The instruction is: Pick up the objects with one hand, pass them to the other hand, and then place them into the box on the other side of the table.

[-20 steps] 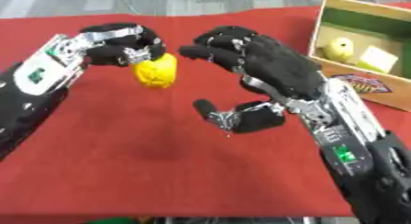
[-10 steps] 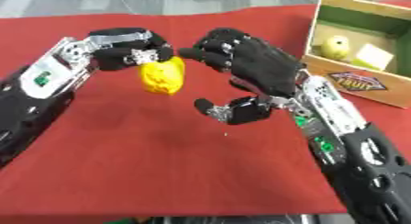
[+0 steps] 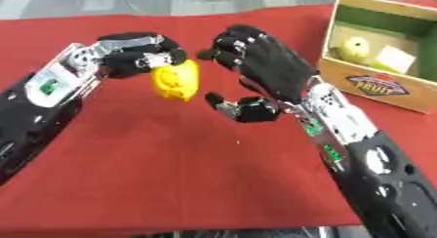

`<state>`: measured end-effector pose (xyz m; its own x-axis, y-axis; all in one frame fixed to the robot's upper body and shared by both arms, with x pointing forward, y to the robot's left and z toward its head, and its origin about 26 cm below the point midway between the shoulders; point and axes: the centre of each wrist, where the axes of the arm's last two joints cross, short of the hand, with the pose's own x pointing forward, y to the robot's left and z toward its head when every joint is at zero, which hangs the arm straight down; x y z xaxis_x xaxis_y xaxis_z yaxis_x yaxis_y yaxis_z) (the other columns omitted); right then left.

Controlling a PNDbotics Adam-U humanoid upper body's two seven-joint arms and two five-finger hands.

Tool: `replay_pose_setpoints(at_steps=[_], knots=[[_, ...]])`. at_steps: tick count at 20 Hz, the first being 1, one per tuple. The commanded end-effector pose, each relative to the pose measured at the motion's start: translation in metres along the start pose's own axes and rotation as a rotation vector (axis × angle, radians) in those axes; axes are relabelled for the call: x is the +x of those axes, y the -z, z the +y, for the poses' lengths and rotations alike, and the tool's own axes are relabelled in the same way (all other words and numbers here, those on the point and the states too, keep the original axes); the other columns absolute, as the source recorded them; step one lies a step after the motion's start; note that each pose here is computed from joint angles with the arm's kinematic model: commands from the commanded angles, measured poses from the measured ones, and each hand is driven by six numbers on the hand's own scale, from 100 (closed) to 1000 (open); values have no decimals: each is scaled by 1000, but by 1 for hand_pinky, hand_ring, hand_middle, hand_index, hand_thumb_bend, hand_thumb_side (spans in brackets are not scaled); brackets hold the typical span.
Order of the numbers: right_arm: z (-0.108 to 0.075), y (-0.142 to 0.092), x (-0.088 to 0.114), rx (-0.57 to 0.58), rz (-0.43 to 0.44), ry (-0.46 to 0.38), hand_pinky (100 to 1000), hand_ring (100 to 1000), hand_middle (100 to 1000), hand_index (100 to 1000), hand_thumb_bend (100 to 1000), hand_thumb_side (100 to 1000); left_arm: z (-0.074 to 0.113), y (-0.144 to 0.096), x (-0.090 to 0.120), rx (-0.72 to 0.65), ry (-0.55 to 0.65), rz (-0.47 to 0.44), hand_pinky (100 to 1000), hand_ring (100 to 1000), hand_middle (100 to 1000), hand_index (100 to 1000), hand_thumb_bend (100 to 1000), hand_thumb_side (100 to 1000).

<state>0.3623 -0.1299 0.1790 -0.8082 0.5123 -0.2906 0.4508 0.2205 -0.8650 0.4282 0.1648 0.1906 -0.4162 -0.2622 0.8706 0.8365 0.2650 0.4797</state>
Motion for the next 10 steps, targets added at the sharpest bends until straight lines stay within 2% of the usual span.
replay_pose_setpoints(at_steps=[1, 4, 10], knots=[[-3, 5, 0, -21, 8, 3, 845, 799, 625, 844, 218, 473, 6, 1, 5, 21, 23, 6, 663, 383, 331, 490, 100, 618], [-4, 6, 2, -12, 9, 17, 848, 806, 633, 854, 214, 511, 7, 1, -1, 40, 22, 18, 663, 382, 330, 489, 100, 615], [-8, 9, 7, -7, 1, 43, 848, 810, 628, 838, 203, 514, 7, 6, -7, 50, 9, 23, 664, 382, 330, 489, 100, 618]])
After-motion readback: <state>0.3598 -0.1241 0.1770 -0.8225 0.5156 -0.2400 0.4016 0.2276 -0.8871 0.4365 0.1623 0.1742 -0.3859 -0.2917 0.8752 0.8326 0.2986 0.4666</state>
